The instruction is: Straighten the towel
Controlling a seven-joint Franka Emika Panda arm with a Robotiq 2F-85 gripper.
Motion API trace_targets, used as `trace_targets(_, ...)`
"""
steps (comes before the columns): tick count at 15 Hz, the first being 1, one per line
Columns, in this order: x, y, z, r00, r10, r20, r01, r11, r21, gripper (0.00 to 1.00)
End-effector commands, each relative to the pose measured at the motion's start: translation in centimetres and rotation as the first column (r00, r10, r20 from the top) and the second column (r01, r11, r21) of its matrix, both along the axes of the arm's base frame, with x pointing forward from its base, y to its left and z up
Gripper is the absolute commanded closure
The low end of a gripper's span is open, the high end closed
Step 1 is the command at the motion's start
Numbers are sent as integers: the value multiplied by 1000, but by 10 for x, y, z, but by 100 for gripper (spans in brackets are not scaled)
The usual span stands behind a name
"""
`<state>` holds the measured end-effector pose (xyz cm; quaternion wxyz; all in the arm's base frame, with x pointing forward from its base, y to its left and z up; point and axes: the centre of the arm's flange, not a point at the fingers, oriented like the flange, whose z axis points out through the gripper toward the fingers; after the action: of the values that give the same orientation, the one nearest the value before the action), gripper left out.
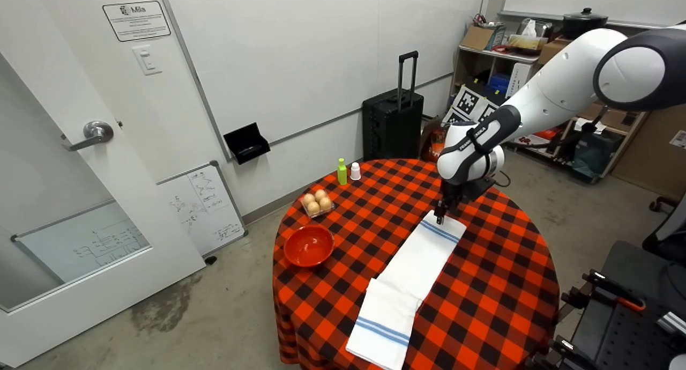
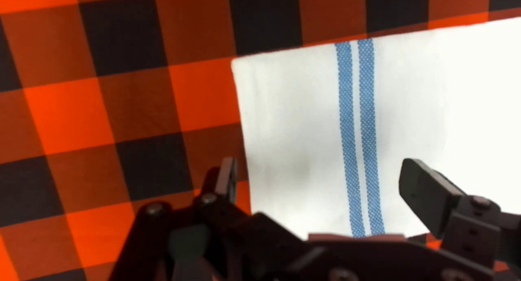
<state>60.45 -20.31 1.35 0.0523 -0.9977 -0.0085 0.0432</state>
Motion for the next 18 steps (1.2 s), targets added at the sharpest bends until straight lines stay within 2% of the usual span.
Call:
trace_targets(1, 21, -10, -10, 1000, 6, 16, -7, 998, 61, 0)
trace_targets(11, 30, 1, -42, 998, 58, -37, -55, 995, 77, 0)
trace_targets(18, 19, -27, -45, 997, 27, -70, -24, 999, 45, 0)
